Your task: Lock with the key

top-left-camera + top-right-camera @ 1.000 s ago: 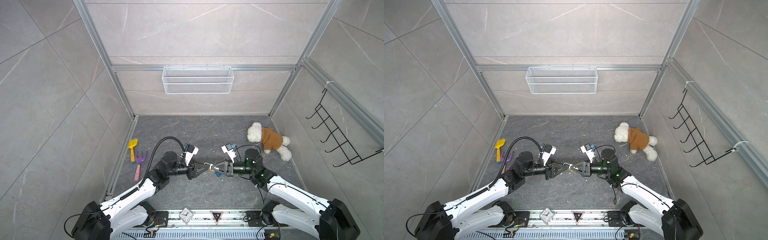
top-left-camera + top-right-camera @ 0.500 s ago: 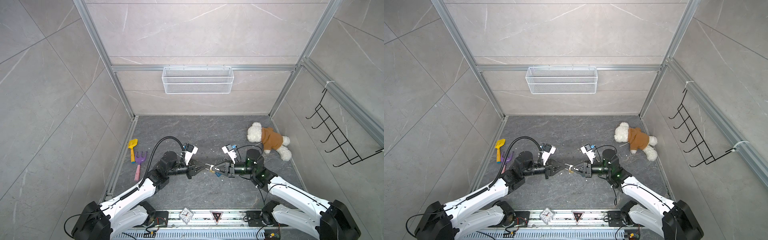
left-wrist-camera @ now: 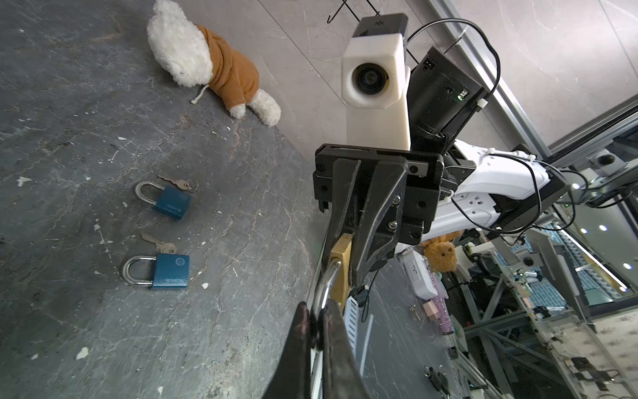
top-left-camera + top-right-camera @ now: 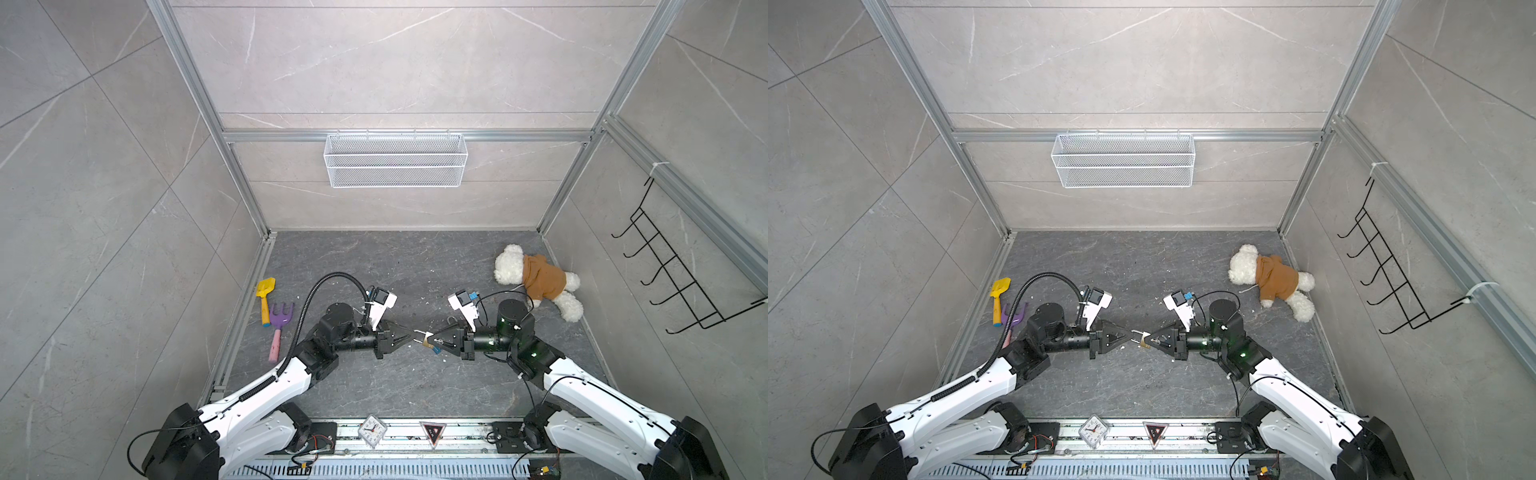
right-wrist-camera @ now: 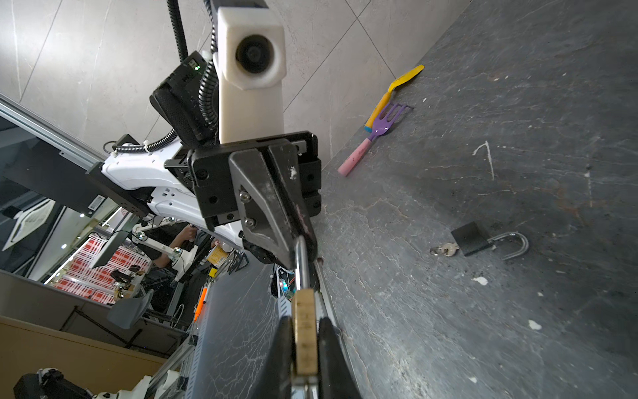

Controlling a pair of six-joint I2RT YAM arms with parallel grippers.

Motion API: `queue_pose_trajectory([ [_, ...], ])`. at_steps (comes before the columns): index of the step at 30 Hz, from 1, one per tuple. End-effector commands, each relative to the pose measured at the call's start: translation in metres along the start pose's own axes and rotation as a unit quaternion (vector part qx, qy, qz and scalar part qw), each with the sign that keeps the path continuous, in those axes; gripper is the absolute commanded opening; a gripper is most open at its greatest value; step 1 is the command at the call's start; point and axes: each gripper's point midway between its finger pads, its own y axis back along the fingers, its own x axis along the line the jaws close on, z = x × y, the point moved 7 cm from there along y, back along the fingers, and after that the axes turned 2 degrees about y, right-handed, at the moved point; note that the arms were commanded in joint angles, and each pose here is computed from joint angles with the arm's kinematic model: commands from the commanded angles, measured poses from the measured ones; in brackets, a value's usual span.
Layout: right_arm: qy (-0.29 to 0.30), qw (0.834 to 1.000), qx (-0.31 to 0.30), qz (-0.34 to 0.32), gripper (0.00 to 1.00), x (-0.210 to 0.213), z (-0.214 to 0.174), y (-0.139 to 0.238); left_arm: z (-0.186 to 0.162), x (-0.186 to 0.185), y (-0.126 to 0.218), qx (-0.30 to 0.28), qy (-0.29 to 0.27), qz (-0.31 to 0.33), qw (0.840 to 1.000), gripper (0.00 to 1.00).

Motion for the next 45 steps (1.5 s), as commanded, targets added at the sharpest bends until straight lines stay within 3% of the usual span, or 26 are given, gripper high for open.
queue_pose_trajectory([
  [1, -0.009, 0.999, 0.003, -0.033, 0.0, -0.007, -0.002, 0.002, 0.013, -0.02, 0.004, -0.028, -0.031, -0.049, 0.998, 0.0],
  [33, -0.013, 1.0, -0.018, -0.003, 0.0, -0.009, 0.013, -0.007, -0.002, -0.023, -0.007, -0.009, -0.067, -0.07, 0.995, 0.0],
  [45, -0.015, 1.0, -0.022, -0.003, 0.0, -0.015, 0.013, -0.011, -0.004, -0.035, -0.013, 0.001, -0.071, -0.11, 0.991, 0.0],
])
